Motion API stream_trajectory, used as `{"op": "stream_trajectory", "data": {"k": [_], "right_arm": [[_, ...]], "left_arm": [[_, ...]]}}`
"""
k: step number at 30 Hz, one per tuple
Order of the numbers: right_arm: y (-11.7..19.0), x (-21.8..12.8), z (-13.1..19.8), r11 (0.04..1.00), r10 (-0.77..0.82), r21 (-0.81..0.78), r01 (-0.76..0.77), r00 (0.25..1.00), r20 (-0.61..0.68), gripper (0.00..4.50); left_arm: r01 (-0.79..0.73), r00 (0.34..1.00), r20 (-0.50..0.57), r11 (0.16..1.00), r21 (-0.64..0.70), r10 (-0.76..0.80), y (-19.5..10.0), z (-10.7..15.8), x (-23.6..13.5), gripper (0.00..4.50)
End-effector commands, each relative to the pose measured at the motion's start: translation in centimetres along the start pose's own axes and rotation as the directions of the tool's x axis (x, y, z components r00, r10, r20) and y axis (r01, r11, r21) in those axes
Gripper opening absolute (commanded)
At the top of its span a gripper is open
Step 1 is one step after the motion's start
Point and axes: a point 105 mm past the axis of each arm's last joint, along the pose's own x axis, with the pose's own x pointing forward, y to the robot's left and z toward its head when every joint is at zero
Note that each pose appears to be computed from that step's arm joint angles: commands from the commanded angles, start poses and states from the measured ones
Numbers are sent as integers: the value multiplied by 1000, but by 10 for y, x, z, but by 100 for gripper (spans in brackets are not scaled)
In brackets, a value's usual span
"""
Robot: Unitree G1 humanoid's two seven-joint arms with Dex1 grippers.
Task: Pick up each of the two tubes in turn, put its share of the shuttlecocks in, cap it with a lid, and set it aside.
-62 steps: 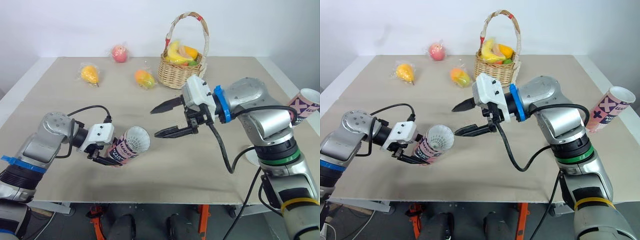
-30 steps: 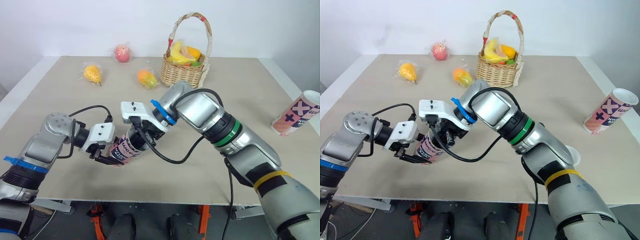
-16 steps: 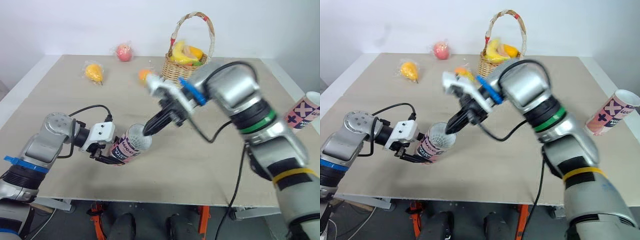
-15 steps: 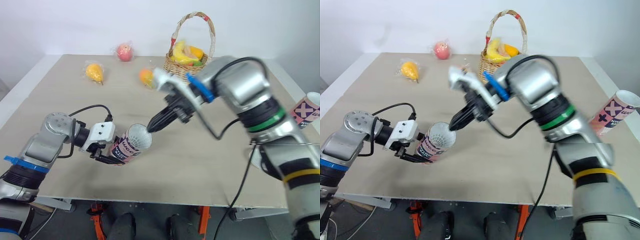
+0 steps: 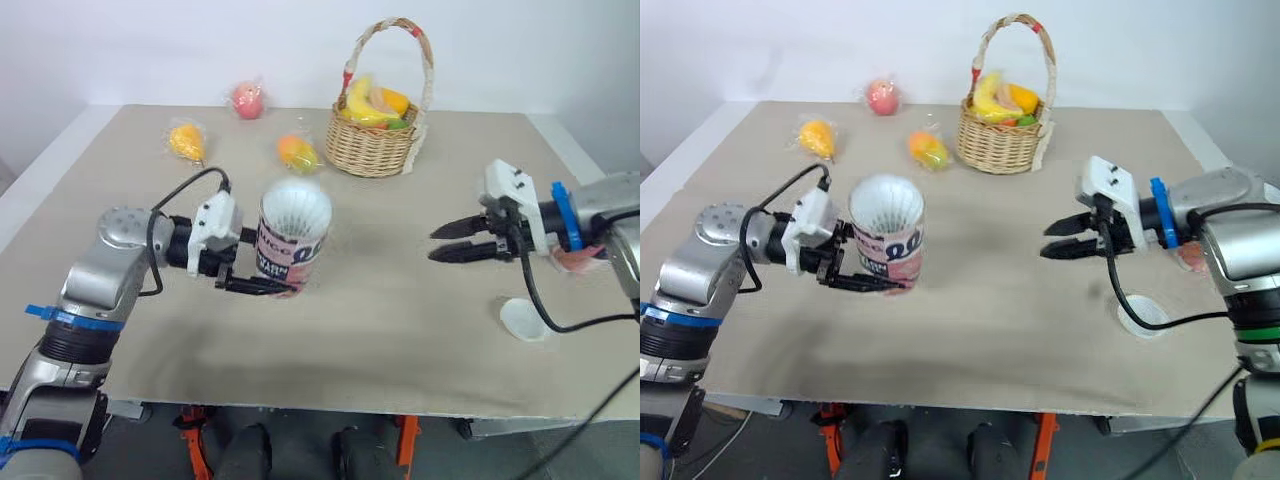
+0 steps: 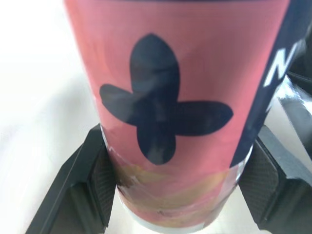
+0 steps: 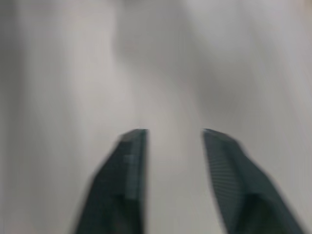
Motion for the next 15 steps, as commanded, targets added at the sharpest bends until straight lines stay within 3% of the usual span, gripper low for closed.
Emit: {"op": "stream_trajectory", "data": {"k": [1,5,11,15], "right_arm": [[-16,-31,-18,994,-108,-25,106,988,-111,351],[-23,-47,-51,992,-122,5,127,962,-243,351],[-22,-44,-97,990,-76,89,111,939,-335,351],[-22,-43,-119,988,-65,105,111,928,-367,351]], "left_arm": [[-7,997,77,1000,0,7,0,4,5,319],[6,997,83,999,-50,-2,-7,-23,24,319],[-41,994,93,993,-111,52,-10,-65,60,319],[-77,988,126,990,-121,93,-4,-72,74,319]]}}
